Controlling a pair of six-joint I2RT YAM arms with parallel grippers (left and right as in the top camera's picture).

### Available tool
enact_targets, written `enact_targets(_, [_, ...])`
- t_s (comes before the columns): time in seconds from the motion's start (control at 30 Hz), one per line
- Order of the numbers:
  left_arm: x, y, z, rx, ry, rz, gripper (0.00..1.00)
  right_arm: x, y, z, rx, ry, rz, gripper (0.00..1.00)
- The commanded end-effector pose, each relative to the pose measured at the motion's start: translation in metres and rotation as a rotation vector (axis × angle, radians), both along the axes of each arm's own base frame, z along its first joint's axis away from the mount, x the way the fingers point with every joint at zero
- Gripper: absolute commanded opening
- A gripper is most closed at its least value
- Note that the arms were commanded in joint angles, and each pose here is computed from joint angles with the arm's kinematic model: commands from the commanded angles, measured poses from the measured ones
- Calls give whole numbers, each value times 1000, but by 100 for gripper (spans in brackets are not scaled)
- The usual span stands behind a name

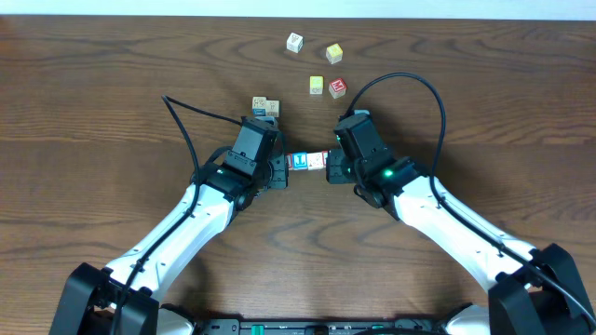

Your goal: Lift 4 blocks

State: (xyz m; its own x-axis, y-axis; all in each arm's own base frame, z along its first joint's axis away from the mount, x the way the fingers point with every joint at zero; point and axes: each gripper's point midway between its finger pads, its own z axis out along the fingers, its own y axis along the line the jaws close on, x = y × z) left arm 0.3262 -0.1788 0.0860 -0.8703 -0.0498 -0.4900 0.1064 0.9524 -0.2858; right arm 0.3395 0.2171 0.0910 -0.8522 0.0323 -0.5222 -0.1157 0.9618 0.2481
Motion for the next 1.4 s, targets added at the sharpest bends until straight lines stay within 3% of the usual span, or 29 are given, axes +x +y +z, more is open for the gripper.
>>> enact_targets(0.0, [-20, -74, 37, -224, 7, -234, 7, -36, 81, 20, 220, 74, 265, 1])
enact_targets(1.37, [-21, -69, 23, -190, 30, -212, 7, -34, 81, 10, 207, 88, 261, 1])
